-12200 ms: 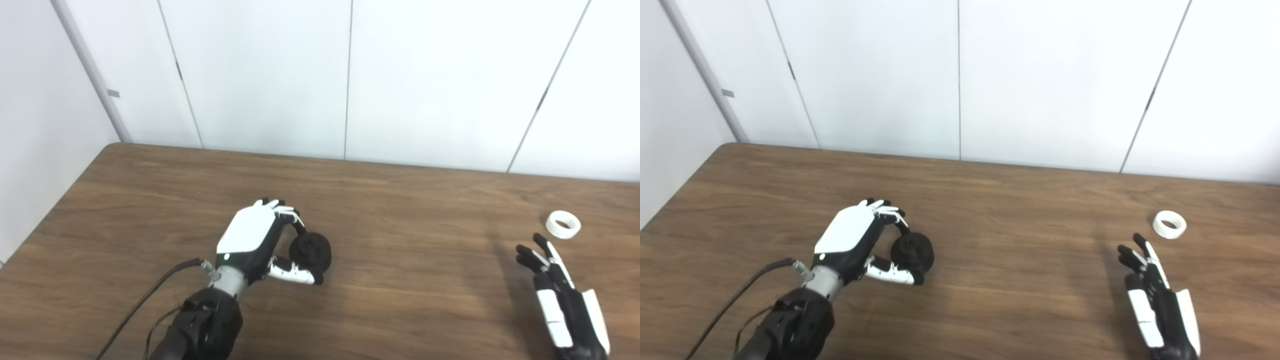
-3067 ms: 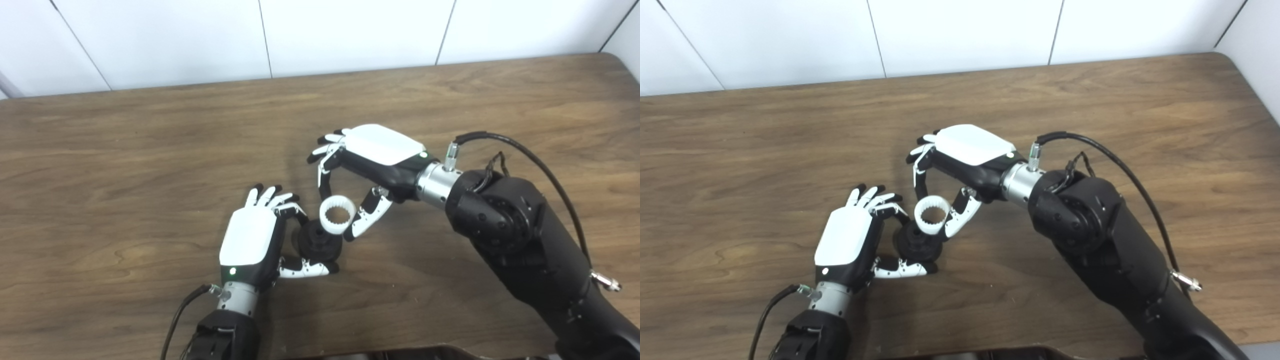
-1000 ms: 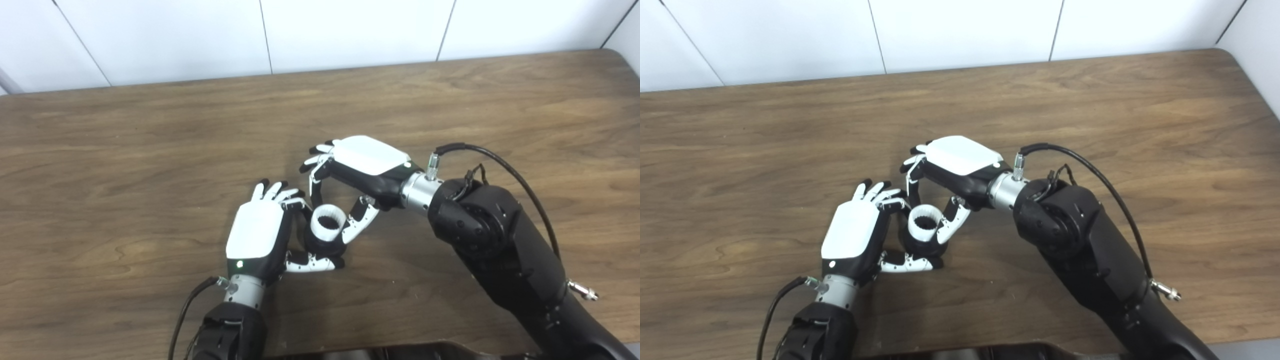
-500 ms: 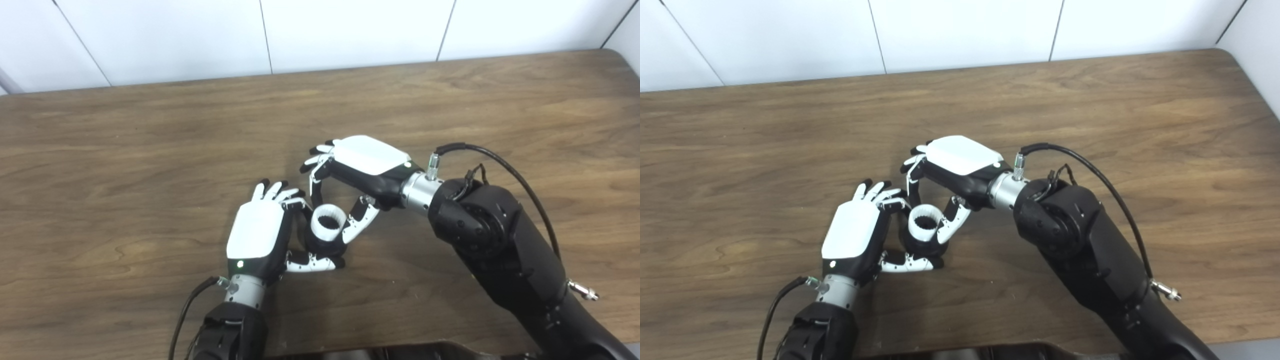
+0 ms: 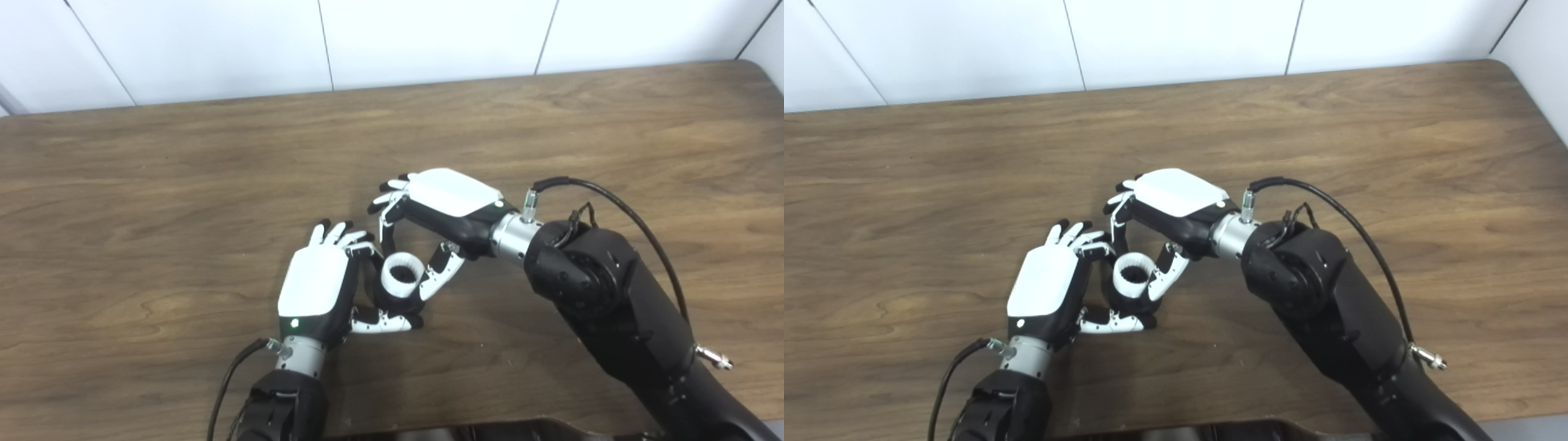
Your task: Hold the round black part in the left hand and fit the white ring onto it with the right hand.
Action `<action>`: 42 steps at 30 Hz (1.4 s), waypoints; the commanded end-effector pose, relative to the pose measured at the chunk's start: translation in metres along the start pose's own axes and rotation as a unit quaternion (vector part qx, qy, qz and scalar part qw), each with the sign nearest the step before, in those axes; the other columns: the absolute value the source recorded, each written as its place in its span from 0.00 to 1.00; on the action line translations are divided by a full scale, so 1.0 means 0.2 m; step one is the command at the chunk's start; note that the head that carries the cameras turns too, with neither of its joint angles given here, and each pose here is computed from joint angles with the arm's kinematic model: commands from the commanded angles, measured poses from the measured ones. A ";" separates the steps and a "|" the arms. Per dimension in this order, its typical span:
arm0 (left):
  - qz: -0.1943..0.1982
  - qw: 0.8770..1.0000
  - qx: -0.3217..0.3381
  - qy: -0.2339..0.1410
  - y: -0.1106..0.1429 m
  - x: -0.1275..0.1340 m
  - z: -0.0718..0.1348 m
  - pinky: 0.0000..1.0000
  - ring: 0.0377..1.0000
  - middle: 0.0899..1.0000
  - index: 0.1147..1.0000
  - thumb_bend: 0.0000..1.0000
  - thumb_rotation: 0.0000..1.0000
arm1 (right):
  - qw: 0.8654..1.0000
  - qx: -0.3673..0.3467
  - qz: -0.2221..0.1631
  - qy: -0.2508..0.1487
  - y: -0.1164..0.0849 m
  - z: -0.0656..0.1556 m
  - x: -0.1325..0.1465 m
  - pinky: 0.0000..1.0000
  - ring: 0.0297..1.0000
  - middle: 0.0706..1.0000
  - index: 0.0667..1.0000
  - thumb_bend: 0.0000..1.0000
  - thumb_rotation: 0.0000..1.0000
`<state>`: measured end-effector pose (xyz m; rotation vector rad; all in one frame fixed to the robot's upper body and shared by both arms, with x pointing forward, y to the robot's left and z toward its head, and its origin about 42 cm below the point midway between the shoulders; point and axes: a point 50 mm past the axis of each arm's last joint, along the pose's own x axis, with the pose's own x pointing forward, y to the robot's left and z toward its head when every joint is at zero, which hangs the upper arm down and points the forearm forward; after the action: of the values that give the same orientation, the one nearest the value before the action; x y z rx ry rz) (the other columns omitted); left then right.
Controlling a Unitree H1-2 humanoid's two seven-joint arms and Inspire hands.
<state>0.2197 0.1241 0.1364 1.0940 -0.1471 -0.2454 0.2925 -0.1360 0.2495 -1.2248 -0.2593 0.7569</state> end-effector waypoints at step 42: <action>-0.022 1.000 0.001 -0.001 -0.03 -0.01 0.01 1.00 0.92 0.79 0.42 0.52 0.05 | 1.000 -0.005 -0.020 -0.013 -0.01 0.01 -0.01 1.00 0.96 0.87 0.46 0.52 0.15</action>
<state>0.2191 0.1222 0.1365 1.0925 -0.1490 -0.2529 0.2890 -0.1367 0.2385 -1.2137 -0.2408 0.7625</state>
